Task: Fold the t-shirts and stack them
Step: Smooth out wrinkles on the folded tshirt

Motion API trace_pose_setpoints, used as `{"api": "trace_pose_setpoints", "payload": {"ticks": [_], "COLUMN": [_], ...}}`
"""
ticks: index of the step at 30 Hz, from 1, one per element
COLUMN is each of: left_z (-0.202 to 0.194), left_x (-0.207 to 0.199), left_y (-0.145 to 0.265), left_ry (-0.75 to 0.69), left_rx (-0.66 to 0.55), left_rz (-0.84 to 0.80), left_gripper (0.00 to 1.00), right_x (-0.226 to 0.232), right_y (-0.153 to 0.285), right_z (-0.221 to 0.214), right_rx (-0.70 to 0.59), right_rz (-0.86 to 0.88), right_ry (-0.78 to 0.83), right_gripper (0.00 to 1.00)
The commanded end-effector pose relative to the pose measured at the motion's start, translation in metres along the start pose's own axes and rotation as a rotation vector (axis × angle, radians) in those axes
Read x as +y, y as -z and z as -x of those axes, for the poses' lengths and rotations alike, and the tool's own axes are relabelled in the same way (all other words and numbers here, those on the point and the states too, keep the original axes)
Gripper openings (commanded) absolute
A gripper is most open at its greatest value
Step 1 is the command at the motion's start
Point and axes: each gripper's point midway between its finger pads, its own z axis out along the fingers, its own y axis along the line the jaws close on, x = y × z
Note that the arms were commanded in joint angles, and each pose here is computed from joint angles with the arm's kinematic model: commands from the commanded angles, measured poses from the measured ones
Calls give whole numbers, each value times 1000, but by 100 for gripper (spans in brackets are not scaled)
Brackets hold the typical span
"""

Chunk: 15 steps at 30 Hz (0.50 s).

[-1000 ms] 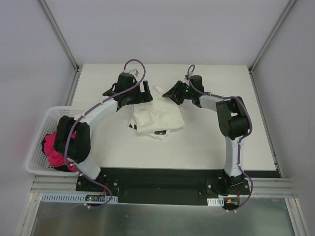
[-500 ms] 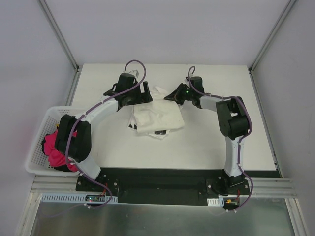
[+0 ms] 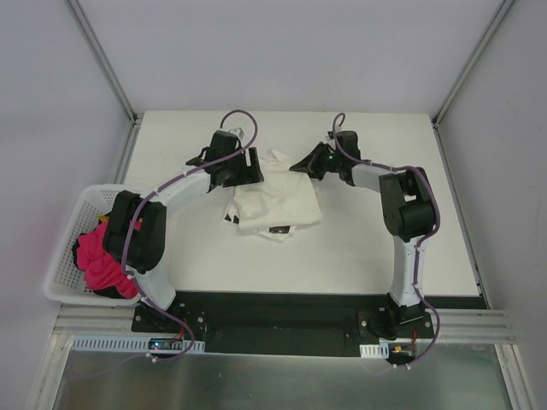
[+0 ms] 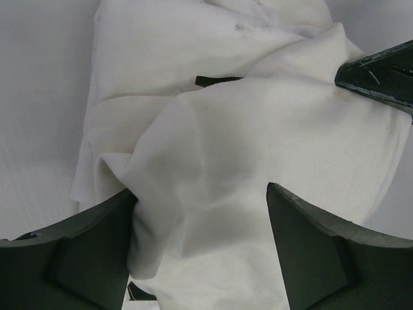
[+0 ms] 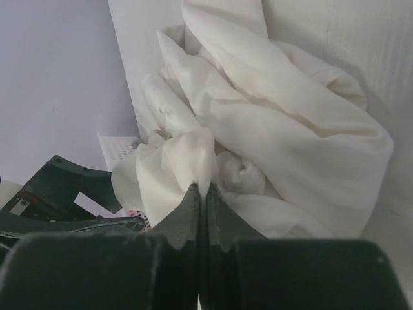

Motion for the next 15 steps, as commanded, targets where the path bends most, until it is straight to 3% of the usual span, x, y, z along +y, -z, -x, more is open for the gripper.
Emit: {"api": "trace_pose_setpoints", "payload": {"ticks": [1,10,12,13,14,15], "left_z": [13,8,6,6,6,6], "left_x": [-9,-6,-5,-6,-5,-7], "left_y": [2,-6,-9,-9,-10,-10], "left_ry": [-13,-12,-9,-9,-7,-8], "left_rx": [-27,-8,1,1,6,7], "left_rz": [-30,-30,-31,-33,-36,-43], "left_gripper": [75,74,74,74,74,74], "right_x": [31,22,22,23,22,21], "right_y": [24,27,25,25,24,24], "right_z": [25,29,30,31,32,32], "right_rx": [-65,-85,-80,-80,-79,-78], "right_rz": [64,55,60,63,61,61], "right_ry": [64,50,54,54,52,50], "right_gripper": [1,1,6,12,24,27]}}
